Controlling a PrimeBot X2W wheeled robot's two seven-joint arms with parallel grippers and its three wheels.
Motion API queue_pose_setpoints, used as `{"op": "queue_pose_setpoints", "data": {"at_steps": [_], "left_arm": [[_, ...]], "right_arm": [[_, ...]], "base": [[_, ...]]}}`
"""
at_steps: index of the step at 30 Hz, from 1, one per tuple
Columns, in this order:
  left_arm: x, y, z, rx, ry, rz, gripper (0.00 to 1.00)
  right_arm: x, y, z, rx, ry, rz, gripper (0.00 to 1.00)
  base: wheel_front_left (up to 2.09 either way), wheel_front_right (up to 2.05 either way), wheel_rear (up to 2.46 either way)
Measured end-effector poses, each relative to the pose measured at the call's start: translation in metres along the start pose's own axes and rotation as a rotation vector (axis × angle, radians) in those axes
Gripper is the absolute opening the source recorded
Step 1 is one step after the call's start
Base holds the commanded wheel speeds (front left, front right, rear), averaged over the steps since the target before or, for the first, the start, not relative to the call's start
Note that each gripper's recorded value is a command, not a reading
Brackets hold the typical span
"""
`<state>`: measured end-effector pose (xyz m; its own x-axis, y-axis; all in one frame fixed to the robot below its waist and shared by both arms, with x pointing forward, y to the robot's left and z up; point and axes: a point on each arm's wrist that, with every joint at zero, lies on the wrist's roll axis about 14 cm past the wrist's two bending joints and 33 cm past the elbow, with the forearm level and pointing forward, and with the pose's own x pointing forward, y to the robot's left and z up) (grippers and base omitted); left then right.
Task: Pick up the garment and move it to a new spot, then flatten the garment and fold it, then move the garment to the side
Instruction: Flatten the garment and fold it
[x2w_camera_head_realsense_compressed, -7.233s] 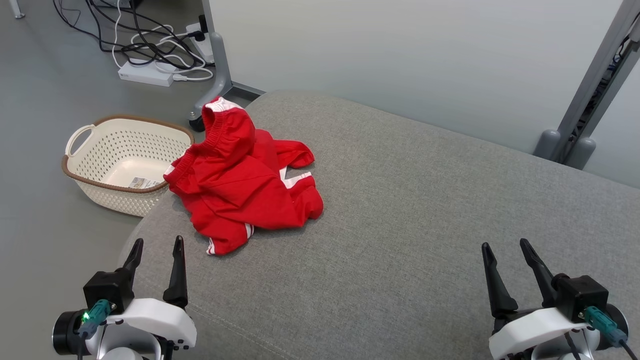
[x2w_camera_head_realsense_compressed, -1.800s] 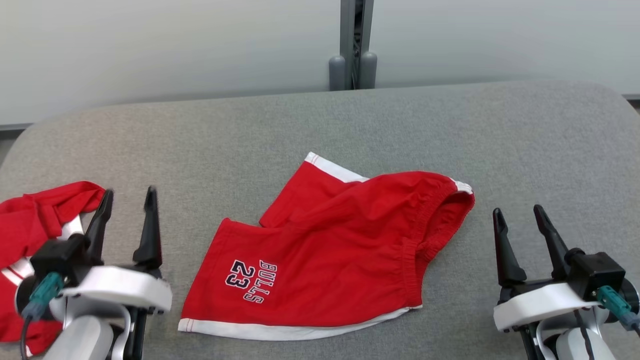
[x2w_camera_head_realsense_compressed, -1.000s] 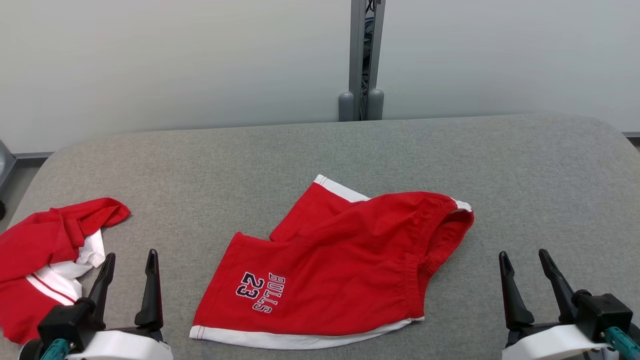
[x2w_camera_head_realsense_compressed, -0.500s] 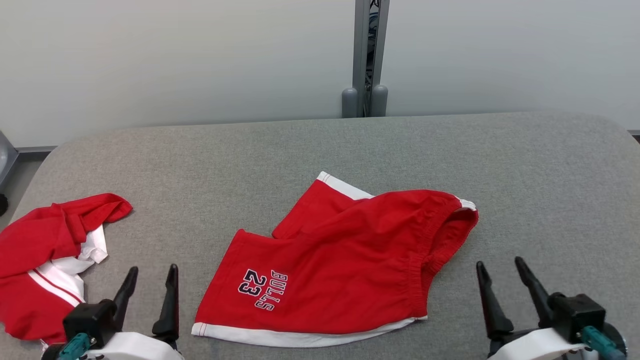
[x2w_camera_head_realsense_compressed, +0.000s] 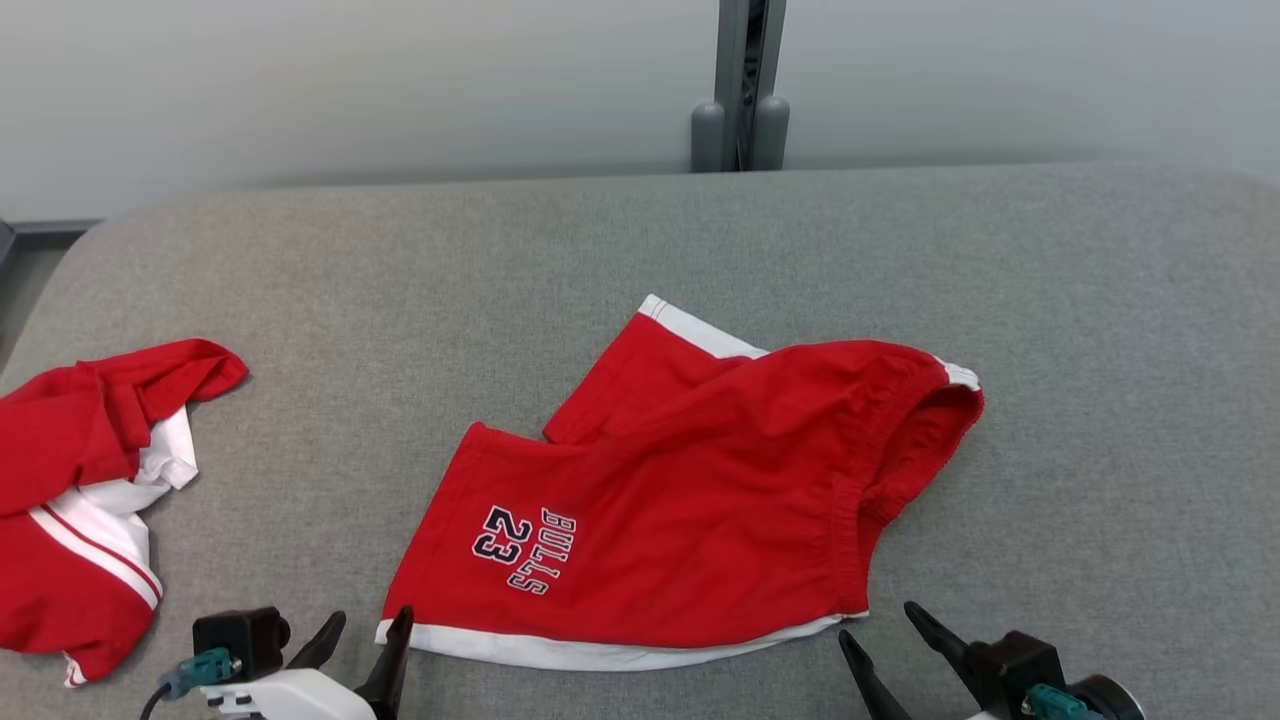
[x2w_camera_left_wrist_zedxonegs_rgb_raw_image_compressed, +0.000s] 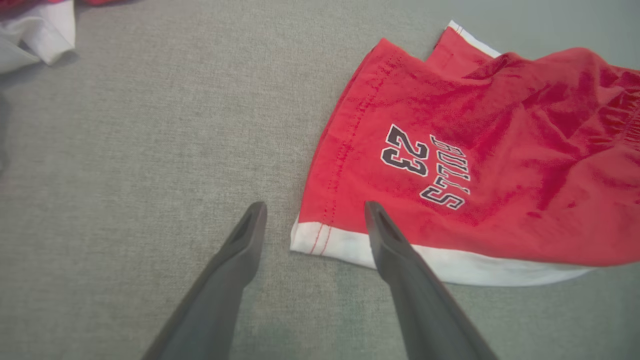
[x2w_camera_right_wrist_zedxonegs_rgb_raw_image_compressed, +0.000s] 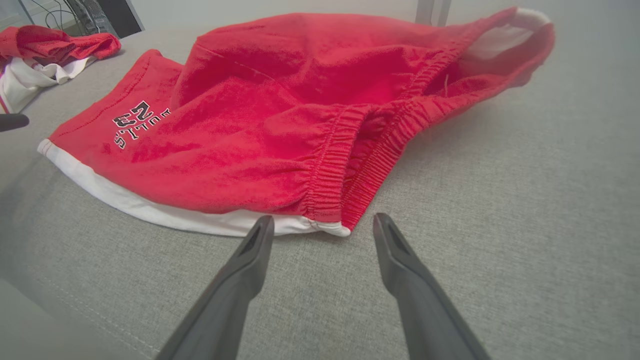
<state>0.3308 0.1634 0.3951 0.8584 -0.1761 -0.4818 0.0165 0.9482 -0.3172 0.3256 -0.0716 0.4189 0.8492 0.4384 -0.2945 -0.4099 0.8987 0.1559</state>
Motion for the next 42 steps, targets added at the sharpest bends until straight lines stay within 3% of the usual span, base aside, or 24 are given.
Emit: {"op": "queue_pose_setpoints", "data": {"at_steps": [15, 16, 19, 28, 42], "left_arm": [[0.034, 0.014, -0.027, -0.073, 0.190, 0.004, 1.00], [0.035, 0.013, -0.029, -0.075, 0.205, -0.001, 0.94], [0.036, 0.012, -0.030, -0.076, 0.226, -0.017, 0.00], [0.035, -0.004, -0.006, -0.078, 0.156, -0.079, 0.00], [0.016, -0.039, 0.155, 0.083, -0.318, -0.176, 0.00]], "right_arm": [[0.037, -0.001, -0.032, -0.103, 0.145, 0.096, 1.00], [0.038, -0.001, -0.033, -0.104, 0.150, 0.099, 0.62], [0.040, 0.000, -0.034, -0.096, 0.153, 0.104, 0.00], [0.043, 0.005, -0.007, -0.043, 0.055, 0.124, 0.00], [0.017, -0.006, 0.110, 0.031, -0.294, 0.117, 0.00]], "base": [[0.00, 0.00, 0.00], [0.00, 0.00, 0.00], [0.00, 0.00, 0.00], [0.00, 0.00, 0.00], [0.00, 0.00, 0.00]]}}
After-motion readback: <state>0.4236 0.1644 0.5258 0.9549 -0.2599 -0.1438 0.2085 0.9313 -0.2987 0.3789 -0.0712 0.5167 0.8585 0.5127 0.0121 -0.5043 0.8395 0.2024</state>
